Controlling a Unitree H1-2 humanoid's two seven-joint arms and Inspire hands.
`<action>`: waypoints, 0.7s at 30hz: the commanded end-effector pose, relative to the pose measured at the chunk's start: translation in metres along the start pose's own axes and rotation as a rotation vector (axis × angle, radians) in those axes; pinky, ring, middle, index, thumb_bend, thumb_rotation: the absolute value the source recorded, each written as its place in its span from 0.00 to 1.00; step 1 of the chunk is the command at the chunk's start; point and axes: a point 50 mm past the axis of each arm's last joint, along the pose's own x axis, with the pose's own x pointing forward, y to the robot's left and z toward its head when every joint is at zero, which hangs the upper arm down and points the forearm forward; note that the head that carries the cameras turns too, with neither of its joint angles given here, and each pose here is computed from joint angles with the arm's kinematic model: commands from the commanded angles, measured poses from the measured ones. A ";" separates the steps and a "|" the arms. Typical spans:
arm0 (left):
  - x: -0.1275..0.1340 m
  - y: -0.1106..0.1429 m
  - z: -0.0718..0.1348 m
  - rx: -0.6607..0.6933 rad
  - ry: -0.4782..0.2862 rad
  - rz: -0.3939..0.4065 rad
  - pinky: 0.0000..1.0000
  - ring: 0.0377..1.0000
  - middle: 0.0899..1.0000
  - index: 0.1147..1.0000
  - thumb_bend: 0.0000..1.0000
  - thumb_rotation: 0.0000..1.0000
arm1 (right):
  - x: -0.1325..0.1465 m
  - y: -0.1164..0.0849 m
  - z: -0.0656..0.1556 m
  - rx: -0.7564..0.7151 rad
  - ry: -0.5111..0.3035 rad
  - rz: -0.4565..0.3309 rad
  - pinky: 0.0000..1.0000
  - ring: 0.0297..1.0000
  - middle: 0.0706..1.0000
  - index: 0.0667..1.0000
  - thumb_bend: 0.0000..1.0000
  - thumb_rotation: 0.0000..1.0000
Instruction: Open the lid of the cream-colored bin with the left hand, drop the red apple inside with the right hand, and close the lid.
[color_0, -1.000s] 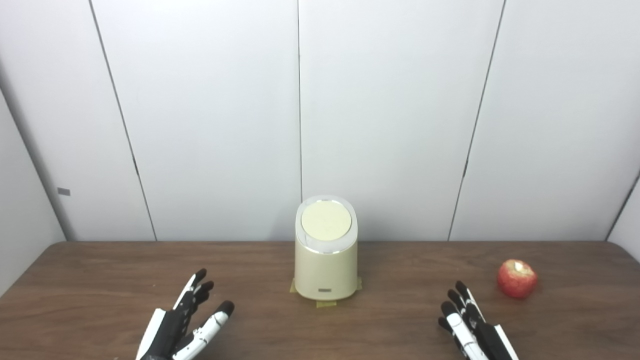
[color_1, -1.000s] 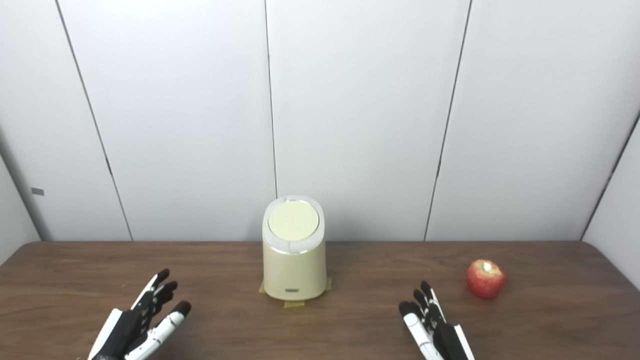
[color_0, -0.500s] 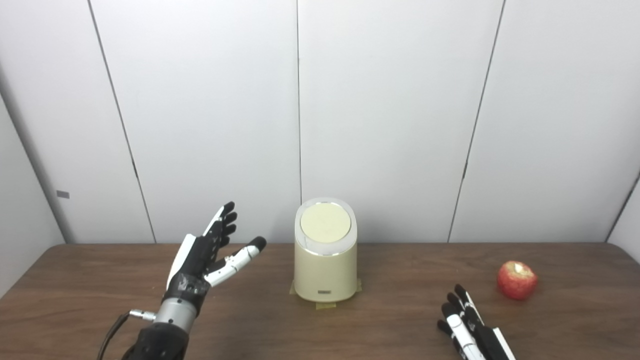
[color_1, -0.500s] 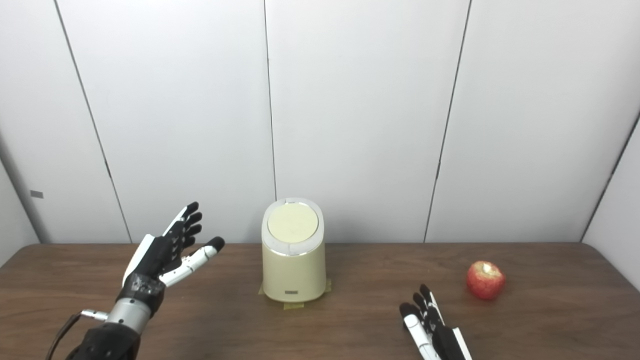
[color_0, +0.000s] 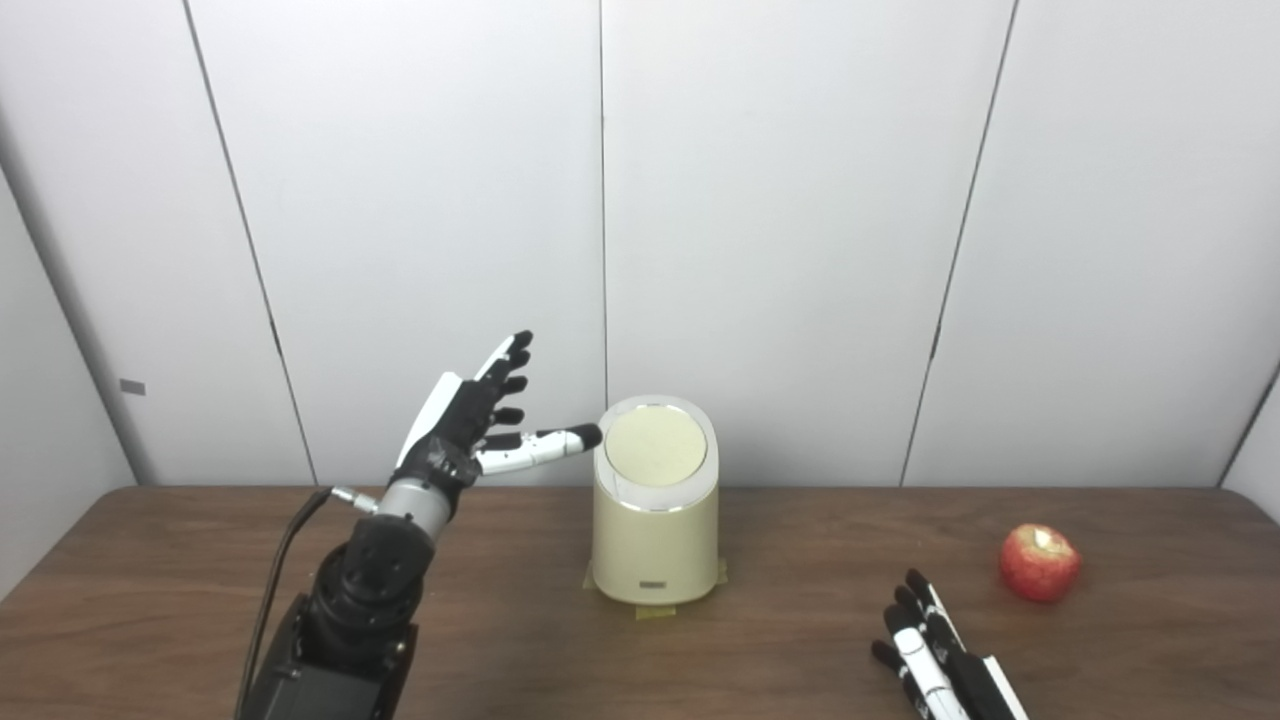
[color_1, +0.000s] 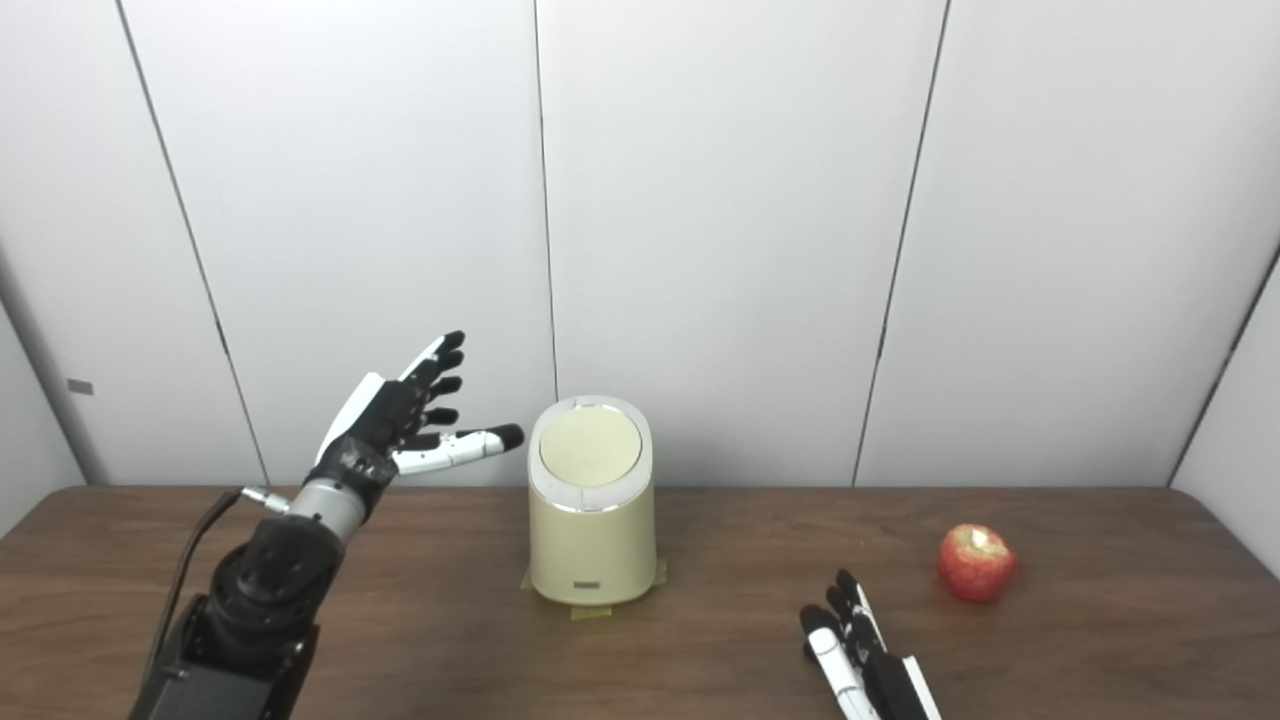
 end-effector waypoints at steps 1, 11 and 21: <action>0.016 0.018 0.028 0.053 -0.043 0.013 0.82 0.93 0.98 1.00 0.87 0.25 | 0.010 0.007 0.021 0.014 -0.090 0.020 0.88 0.96 0.99 1.00 0.58 0.71; 0.051 0.014 0.049 0.148 -0.003 -0.052 0.81 0.91 0.98 1.00 0.90 0.19 | 0.010 0.009 0.026 0.035 -0.086 0.015 0.91 0.97 0.99 1.00 0.57 0.67; 0.070 -0.002 0.057 0.095 0.023 -0.022 0.83 0.91 0.96 1.00 0.86 0.16 | 0.010 0.010 0.030 0.044 -0.092 0.029 0.91 0.98 1.00 1.00 0.58 0.66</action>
